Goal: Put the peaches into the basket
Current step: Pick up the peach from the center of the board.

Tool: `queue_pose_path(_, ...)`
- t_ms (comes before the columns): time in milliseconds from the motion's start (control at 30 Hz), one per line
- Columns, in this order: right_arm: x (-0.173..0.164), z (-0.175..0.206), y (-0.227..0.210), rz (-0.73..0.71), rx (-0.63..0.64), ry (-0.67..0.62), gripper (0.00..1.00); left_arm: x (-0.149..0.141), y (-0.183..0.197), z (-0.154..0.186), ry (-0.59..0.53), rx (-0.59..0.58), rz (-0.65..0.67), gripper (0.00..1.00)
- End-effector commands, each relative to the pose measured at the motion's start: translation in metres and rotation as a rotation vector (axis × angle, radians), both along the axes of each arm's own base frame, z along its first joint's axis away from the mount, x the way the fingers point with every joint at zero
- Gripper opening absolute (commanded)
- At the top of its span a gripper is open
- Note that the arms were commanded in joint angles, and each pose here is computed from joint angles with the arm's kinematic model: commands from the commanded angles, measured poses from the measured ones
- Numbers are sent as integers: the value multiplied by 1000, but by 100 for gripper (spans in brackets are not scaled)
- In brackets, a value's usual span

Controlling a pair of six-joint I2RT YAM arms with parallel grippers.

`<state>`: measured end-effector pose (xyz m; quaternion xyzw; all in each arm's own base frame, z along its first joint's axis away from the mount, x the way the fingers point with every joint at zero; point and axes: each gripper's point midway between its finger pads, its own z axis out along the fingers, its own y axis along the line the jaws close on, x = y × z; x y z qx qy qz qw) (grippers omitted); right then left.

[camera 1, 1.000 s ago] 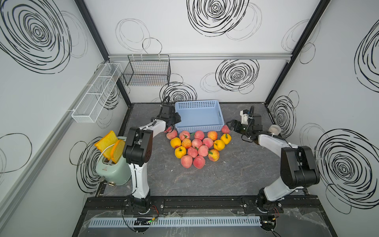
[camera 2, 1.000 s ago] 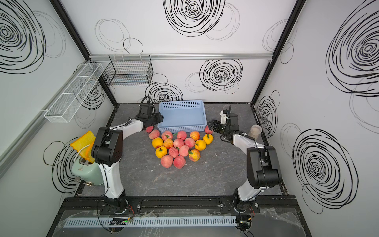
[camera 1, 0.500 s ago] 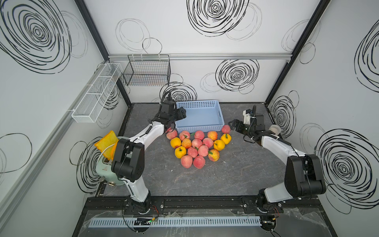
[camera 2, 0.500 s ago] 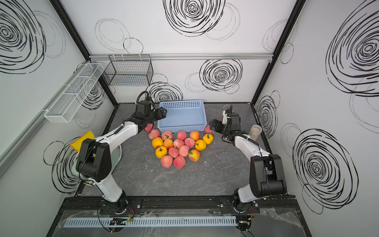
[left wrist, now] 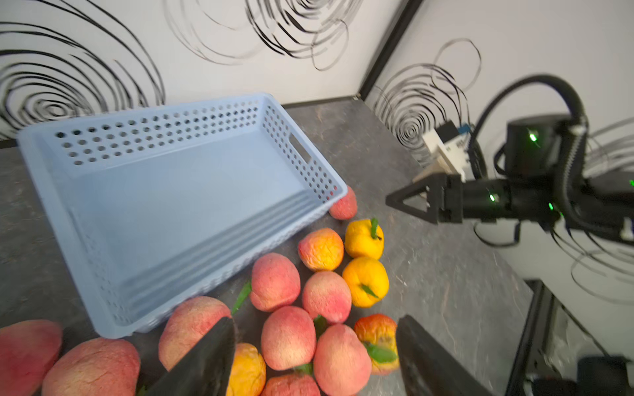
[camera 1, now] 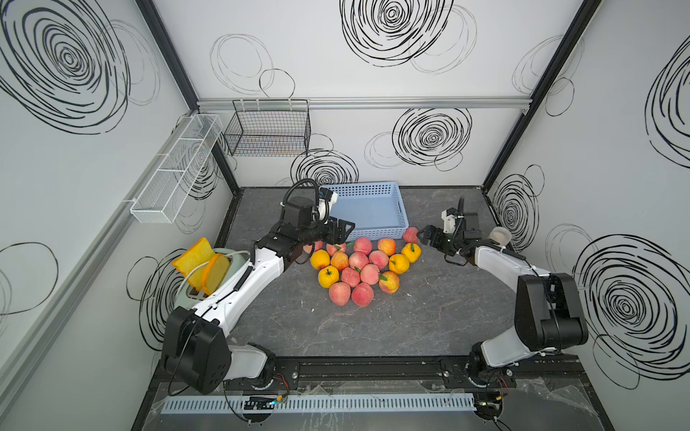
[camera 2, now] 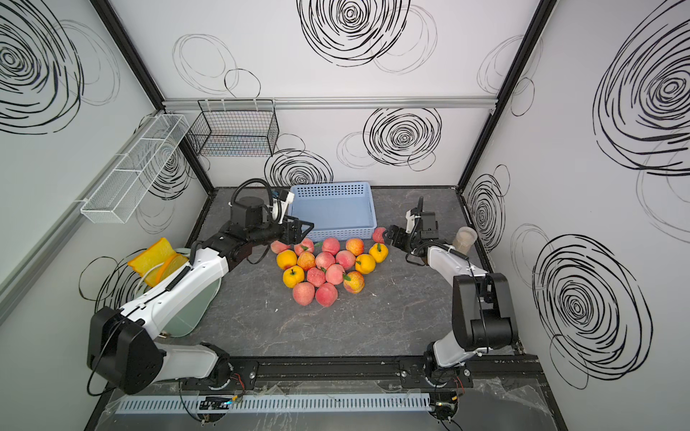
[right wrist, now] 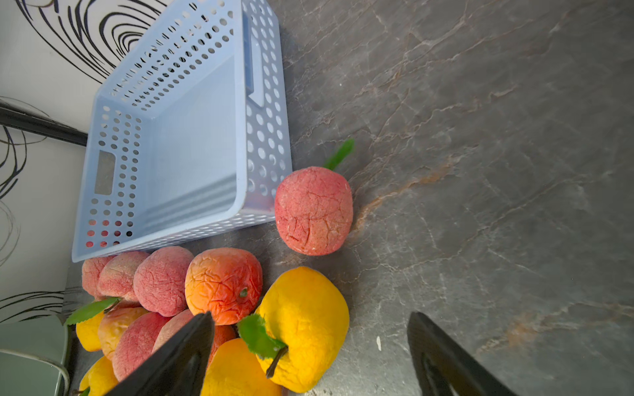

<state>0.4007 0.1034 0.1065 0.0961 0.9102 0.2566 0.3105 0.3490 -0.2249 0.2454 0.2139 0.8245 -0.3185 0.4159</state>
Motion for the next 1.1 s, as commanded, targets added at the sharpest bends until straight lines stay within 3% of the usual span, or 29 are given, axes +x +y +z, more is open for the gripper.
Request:
queue_pose_path(0,-5,-11,17,63,15,29,90,-45,-23,-5,-81,31,-257,81)
queue_pose_path(167,-8,-33,33,86,-14,85,88,-62,-36,-11,-124,44,-347,82)
queue_pose_path(600,-8,-66,36,84,-34,147,80,-58,-50,-33,-78,69,-364,79)
queue_pose_path(1067,-7,-65,34,76,-45,143,71,-56,-51,-34,-81,87,-357,79)
